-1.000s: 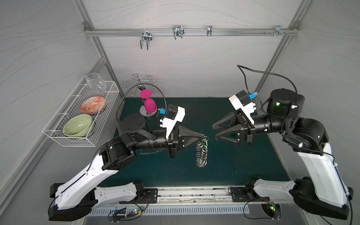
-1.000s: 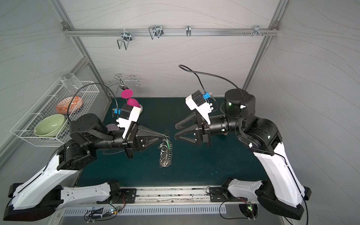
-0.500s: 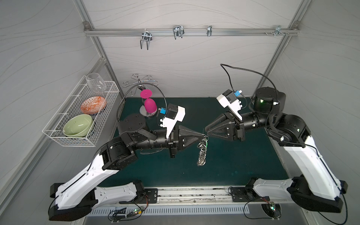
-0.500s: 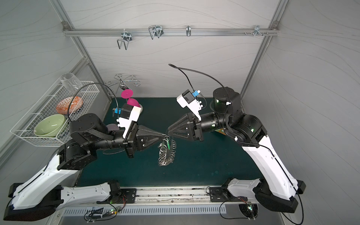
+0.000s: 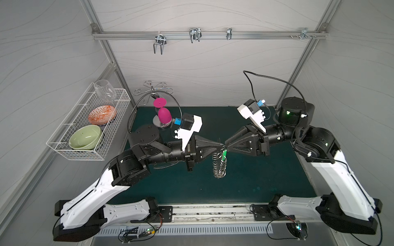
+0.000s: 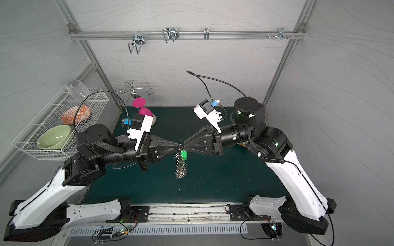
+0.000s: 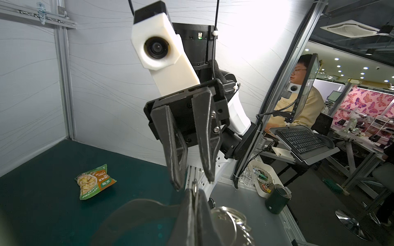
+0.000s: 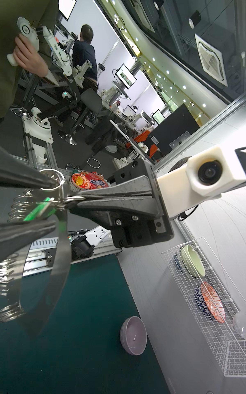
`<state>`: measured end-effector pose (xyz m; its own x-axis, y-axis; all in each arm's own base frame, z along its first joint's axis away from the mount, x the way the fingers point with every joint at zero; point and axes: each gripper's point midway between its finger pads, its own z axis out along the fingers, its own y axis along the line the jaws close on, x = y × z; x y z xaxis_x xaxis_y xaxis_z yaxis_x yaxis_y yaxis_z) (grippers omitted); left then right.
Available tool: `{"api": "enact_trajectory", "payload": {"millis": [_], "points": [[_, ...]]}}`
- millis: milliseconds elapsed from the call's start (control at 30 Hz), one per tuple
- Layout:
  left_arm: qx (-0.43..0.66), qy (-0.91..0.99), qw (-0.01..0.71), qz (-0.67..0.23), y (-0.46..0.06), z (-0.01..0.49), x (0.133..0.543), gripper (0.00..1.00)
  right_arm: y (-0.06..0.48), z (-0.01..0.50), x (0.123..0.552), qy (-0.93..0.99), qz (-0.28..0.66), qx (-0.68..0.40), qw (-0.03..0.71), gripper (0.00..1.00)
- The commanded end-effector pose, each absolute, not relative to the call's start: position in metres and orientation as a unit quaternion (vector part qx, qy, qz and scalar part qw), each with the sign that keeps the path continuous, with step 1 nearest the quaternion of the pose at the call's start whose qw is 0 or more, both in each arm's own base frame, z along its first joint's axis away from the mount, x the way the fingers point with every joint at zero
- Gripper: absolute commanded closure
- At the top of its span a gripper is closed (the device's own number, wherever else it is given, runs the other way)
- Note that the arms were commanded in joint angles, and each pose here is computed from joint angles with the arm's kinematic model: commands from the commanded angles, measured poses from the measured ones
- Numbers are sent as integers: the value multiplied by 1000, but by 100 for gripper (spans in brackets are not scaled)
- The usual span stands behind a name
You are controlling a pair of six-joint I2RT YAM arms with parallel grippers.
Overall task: Attach keys to a key ring
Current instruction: Adjust the key on the keyring.
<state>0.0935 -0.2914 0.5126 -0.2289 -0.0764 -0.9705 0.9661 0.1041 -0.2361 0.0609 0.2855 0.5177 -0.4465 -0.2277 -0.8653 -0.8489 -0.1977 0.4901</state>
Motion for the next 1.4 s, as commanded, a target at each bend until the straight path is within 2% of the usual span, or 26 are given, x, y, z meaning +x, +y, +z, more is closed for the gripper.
{"api": "enact_trajectory", "payload": {"millis": [0,100,467,1367], "points": [[384,523,527,-549,-277,548,88,100,285,526,54,564,628,-472,252,71],[384,521,529,-549,-275,549,87,100,286,522,56,570,625,-472,250,73],[389,511,526,-558,-274,553,82,100,291,519,62,576,621,-469,249,100],[392,462,534,-590,-273,579,70,100,304,500,64,589,642,-455,181,100]]}}
